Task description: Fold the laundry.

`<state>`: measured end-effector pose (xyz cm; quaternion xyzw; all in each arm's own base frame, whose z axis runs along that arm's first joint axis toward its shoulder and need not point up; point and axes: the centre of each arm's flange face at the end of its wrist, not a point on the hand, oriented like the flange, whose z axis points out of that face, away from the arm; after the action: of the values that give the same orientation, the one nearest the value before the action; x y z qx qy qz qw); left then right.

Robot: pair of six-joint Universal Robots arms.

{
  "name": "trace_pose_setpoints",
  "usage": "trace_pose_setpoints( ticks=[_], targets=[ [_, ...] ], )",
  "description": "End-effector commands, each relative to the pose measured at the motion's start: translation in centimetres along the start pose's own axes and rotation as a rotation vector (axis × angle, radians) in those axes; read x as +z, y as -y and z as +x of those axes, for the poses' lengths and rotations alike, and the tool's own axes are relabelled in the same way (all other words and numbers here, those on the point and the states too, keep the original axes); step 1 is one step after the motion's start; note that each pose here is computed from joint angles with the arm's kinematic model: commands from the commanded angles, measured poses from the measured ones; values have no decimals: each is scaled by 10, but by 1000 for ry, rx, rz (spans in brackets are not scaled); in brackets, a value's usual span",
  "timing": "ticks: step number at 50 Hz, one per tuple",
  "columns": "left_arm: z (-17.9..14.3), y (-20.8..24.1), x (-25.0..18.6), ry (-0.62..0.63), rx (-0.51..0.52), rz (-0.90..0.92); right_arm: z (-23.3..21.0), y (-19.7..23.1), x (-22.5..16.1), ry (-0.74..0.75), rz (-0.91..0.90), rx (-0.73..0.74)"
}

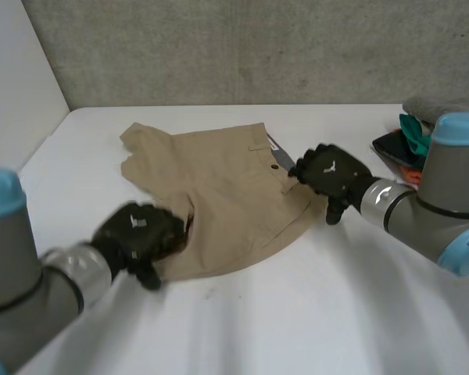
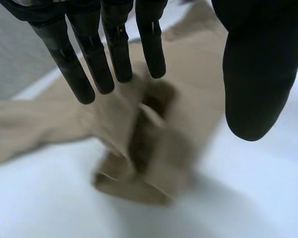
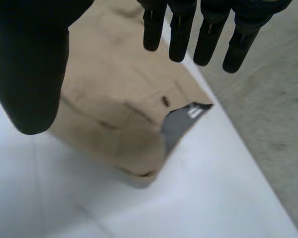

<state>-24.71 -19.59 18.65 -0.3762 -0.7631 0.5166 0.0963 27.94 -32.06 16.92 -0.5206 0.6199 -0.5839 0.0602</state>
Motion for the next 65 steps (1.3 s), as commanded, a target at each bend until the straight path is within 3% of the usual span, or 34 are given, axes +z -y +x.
trace_pose_setpoints(
  ticks=[1,14,36,44,52,55,58,65],
  targets=[
    [15,-27,-1,-24,-6,-14,-13,-31,28,27,30,-43],
    [-13,-38,34,123,-20,-13,-17,-46,56,-42,65,-89],
    [-16,-28,60,129,11,69,-17,-28,37,-74,41,-38],
    [-15,-10,17,46,27,38,-17,-5,-12,2,-117,-24],
    [2,6,-68,-184,21,-180,-45,6,-124,275,-523,-103],
    [10,8,-91,-270,7,-252,-52,10,-149,331,-569,-142],
    [18,10,-106,-369,-1,-281,-55,16,-157,320,-500,-204],
    [2,8,-80,-307,78,-218,-49,3,-141,294,-499,-132]
  ],
)
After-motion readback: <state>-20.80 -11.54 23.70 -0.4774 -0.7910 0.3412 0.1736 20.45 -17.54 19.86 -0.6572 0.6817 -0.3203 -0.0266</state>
